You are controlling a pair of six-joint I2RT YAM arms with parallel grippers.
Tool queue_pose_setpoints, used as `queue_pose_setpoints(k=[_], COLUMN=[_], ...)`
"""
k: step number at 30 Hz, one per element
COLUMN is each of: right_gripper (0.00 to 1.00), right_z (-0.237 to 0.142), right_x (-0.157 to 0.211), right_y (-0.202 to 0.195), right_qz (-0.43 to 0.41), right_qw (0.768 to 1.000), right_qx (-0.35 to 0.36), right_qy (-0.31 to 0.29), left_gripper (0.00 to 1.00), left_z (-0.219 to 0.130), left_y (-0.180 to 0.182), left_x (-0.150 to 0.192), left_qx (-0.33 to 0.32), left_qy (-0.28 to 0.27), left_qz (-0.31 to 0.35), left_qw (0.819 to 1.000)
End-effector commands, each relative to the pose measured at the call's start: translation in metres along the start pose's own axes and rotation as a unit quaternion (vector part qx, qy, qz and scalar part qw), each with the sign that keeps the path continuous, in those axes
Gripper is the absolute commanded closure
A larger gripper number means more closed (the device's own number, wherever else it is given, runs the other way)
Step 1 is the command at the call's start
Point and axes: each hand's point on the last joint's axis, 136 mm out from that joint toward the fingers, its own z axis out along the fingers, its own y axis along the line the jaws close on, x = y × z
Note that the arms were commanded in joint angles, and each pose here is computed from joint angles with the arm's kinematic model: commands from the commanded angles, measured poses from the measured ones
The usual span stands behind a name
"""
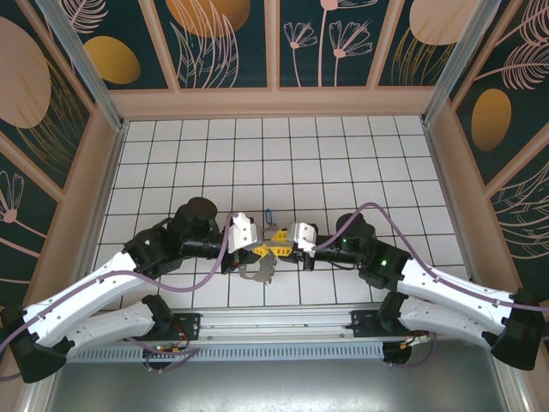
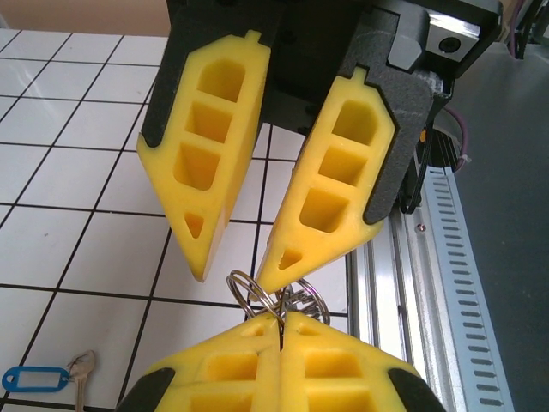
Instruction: Put the keys on the keyring
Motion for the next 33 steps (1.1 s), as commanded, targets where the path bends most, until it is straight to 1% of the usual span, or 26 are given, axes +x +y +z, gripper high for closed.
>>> queue_pose_setpoints(k=[1, 5, 15, 24, 33], right_gripper=[0.75, 0.73, 0.75, 0.72, 0.74], right_z=[-0.002, -0.001, 0.006, 0.004, 0.008], right_x=[-0.019, -0.016, -0.007, -0.001, 0.005], right_y=[0.004, 0.003, 0.002, 0.008, 0.014], right_qz=[-0.016, -0.016, -0.019, -0.018, -0.013], right_qw=[1.000, 1.000, 0.999, 0.999, 0.997], right_qx=[-0.017, -0.016, -0.024, -0.037, -0.059], right_qy=[-0.014, -0.004, 0.021, 0.034, 0.045], left_gripper=[1.00, 1.00, 1.00, 1.00, 1.00], left_z=[-0.004, -0.003, -0.002, -0.001, 0.000], left_y=[-0.001, -0.002, -0.003, -0.002, -0.002], left_x=[-0.010, -0.008, -0.007, -0.006, -0.007], left_qx=[0.002, 0.004, 0.009, 0.010, 0.012], left_qy=[-0.010, -0.006, -0.001, 0.001, 0.003], left_qz=[0.015, 0.014, 0.015, 0.014, 0.016], left_qw=[1.000, 1.000, 1.000, 1.000, 1.000])
